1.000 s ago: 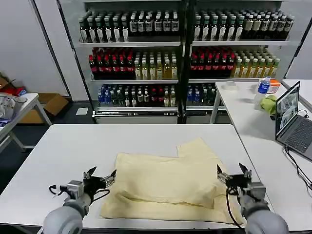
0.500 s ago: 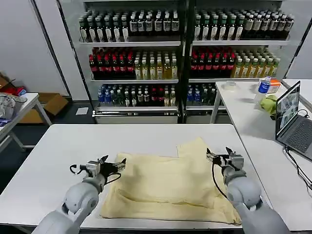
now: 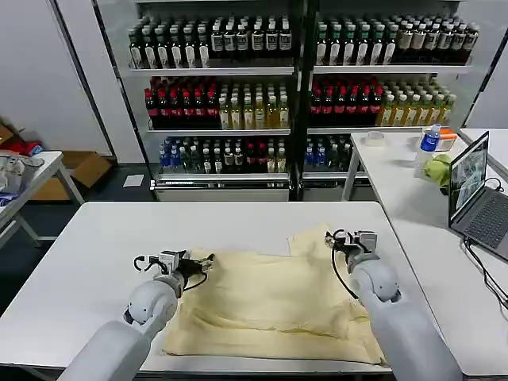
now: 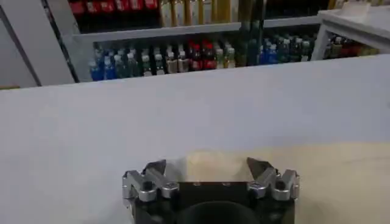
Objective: Fold and organize the clothes.
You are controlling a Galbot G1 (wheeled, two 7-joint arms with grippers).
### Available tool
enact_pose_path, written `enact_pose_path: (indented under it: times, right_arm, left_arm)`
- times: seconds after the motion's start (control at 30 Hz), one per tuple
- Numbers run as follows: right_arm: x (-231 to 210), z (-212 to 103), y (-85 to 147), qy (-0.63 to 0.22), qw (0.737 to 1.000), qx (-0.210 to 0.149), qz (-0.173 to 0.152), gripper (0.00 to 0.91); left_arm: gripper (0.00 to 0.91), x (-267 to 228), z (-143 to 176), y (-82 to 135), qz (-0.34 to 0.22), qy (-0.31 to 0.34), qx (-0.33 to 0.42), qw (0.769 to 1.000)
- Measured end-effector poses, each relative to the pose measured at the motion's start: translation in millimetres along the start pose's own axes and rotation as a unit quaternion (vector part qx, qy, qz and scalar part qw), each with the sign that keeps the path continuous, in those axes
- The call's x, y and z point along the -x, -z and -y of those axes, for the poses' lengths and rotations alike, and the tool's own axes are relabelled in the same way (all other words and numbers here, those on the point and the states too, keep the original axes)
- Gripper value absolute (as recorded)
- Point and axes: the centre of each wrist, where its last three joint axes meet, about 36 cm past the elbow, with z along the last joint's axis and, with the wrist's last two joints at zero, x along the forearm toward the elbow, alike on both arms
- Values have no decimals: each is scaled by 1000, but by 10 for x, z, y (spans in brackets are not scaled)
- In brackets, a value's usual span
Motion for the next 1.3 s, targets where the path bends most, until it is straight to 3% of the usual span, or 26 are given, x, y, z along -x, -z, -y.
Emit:
enact_pose_path:
  times: [0.23,0.27,0.3,0.33,0.37,0.4,0.43,0.6,1.0,1.3]
  right_arm:
    - [182,-94,61,4,1000,11,-12,907]
    - [200,-103,58,5,1000,11,-15,887]
    - [221,-113,49,5,1000,12,-18,776]
    - [236,-125,37,6,1000,13,-20,484]
    - [251,-132,22,6,1000,14,-23,322]
    - [263,-137,11,6,1000,14,-25,71]
    - [275,-139,8,5,999,16,-27,10]
    - [302,-156,-6,7,999,23,-31,0]
    - [305,-150,-17,12,999,37,-32,0]
    - [238,-123,67,17,999,40,-11,0]
  left_arm:
    - [907,46,10,-11,-5,0,1,1000]
    - [665,48,10,-13,-5,-1,1,1000]
    - [564,48,9,-15,-5,-1,1,1000]
    - [393,48,7,-19,-5,-1,1,1000]
    - [333,45,6,-23,-5,-3,1,1000]
    - [242,43,6,-27,-5,-3,1,1000]
    - [212,41,5,-33,-5,-4,1,1000]
    - [101,18,0,-72,-7,-7,3,1000]
    - [81,-49,-23,-130,-3,-18,1,1000]
    - [71,-88,-87,-68,8,-21,-10,1000]
